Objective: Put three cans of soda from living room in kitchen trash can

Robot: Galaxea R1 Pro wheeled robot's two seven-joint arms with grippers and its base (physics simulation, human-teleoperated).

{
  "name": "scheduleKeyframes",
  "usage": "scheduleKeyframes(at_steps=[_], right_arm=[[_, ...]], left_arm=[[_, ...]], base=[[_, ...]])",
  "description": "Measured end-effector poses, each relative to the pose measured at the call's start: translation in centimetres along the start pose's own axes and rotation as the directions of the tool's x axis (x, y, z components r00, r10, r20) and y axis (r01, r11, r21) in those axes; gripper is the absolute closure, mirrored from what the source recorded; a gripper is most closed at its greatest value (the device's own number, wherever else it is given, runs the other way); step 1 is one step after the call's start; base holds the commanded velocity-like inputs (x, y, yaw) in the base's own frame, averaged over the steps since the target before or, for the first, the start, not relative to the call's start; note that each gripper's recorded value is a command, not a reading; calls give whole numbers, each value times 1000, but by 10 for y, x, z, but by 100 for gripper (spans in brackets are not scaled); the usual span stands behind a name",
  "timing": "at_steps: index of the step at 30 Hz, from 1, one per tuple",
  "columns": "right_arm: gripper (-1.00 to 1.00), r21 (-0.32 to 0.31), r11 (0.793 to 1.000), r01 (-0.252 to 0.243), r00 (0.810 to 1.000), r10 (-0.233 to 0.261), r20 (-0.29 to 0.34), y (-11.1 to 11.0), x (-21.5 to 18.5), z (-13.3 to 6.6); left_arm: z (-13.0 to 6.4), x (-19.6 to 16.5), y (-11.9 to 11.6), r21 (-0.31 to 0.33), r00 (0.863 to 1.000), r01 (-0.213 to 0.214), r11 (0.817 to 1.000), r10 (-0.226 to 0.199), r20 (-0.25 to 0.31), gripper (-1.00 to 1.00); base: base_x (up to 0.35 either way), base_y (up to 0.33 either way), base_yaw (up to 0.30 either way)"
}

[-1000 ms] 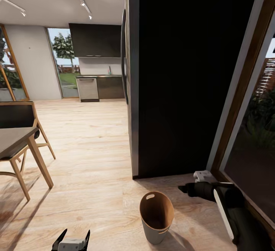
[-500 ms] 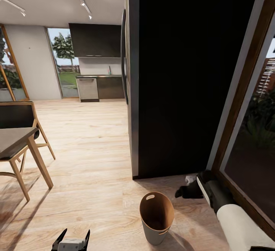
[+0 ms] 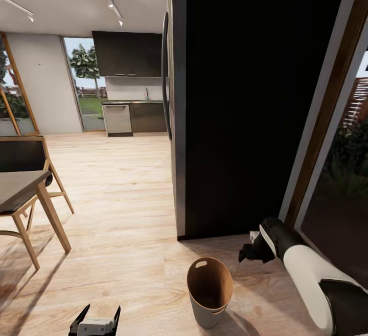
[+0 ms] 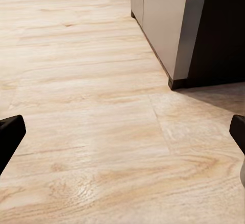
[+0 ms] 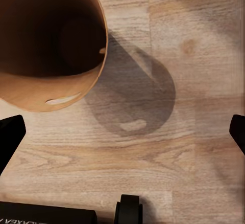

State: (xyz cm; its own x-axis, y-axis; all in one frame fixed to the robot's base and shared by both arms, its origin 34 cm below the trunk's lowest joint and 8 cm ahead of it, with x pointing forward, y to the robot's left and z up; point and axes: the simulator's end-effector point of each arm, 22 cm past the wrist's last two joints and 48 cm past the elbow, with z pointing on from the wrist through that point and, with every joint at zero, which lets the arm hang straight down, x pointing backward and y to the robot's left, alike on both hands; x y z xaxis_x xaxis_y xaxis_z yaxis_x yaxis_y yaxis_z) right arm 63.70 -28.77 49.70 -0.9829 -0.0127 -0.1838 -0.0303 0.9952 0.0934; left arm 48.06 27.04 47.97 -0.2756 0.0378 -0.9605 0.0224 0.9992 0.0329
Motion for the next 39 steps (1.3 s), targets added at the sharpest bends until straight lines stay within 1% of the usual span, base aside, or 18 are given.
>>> scheduleKeyframes(at_steps=[16,21,27,32,36,39], right_arm=[[-100,6,1000,8,1000,-8,3,3,-4,-2],[-100,6,1000,14,1000,-14,1,6,-3,-1],[-100,21,1000,17,1000,-16,-6,6,0,2],[-100,17,1000,23,1000,-23,-10,14,1,4],[-100,18,999,28,1000,-28,-10,16,1,5],[-100,22,999,38,999,-37,-9,22,3,11]], left_arm=[[0,1,-1,4,1000,1,1000,-1,-3,-100],[0,0,0,1,1000,0,1000,0,0,-100],[0,0,1,-1,1000,0,1000,0,0,-100],[0,-1,2,-3,1000,1,1000,-1,3,-100],[1,-3,2,-3,1000,2,1000,-2,7,-100],[1,3,2,-4,1000,5,1000,-5,7,-100]], base=[[240,56,0],[46,17,0],[9,4,0],[2,1,0],[0,0,0],[0,0,0]])
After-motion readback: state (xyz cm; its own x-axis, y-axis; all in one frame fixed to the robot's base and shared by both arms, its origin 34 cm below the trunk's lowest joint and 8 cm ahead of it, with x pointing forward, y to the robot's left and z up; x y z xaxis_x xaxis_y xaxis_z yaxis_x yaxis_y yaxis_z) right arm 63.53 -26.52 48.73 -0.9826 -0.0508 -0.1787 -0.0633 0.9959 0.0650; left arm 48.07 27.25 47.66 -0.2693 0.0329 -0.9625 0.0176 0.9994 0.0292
